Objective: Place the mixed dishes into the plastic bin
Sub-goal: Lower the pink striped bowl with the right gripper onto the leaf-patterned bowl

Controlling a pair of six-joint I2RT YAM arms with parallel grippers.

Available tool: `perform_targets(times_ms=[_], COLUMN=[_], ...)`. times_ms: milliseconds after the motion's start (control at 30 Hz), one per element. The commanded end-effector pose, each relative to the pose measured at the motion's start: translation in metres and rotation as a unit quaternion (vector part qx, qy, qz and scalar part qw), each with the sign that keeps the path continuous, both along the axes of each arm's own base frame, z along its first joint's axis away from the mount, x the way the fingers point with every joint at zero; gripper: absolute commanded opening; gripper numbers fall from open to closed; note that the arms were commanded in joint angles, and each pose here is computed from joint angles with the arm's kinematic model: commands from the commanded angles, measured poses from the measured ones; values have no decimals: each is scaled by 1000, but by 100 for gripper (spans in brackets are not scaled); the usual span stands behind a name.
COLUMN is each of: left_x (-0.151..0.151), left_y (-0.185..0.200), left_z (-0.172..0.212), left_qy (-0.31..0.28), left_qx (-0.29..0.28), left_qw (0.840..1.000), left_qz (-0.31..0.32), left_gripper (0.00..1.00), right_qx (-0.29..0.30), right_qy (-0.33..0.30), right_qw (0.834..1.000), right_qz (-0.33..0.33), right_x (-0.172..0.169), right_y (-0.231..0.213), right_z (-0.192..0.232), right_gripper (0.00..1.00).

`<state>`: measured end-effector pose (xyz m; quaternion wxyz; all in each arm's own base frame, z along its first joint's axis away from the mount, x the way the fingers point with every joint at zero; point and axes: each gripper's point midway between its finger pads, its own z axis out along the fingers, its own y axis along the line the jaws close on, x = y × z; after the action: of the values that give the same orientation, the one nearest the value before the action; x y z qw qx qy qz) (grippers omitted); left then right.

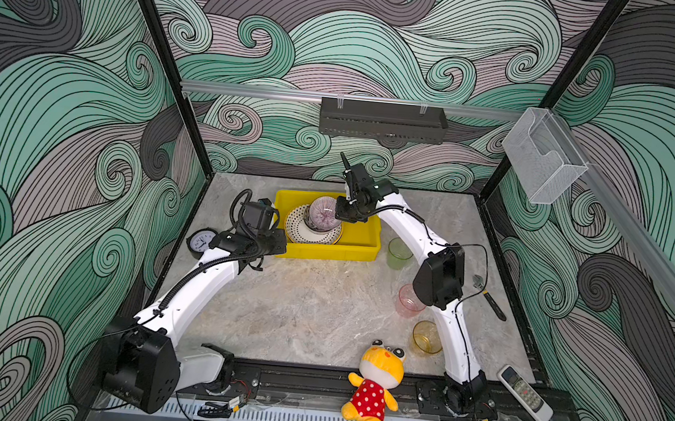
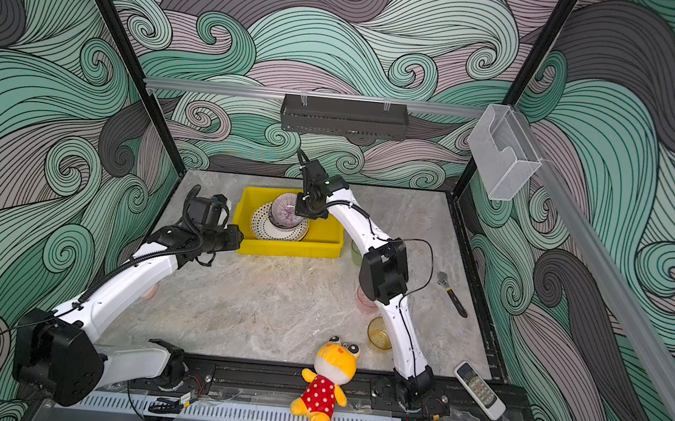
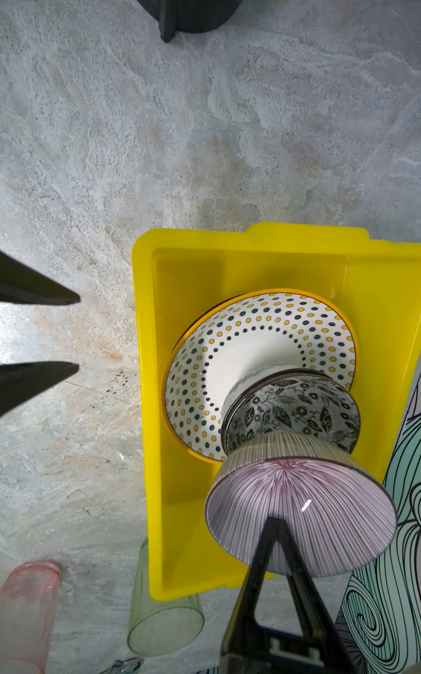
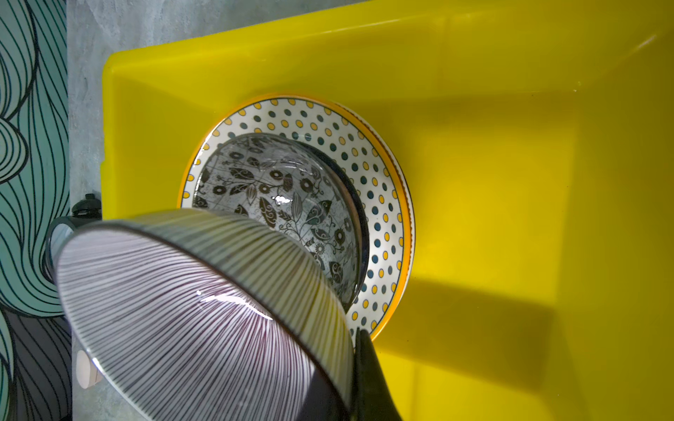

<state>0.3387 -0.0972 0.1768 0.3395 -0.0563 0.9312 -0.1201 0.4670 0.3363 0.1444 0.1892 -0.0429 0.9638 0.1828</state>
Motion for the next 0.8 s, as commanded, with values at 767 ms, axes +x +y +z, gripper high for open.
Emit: perform_targets(times_ms=[767], left_x=[4], left_y=[-1], left_z=[12], left_qy=[-3], left_qx=[-16], left_qw=[1000], left_qz=[0], left_gripper=[30], right_qx=[34], right_qy=[1], right_qw=[999], right_qz=[-28], right_x=[17], right_y=[9], right_z=[1], right_gripper=[0])
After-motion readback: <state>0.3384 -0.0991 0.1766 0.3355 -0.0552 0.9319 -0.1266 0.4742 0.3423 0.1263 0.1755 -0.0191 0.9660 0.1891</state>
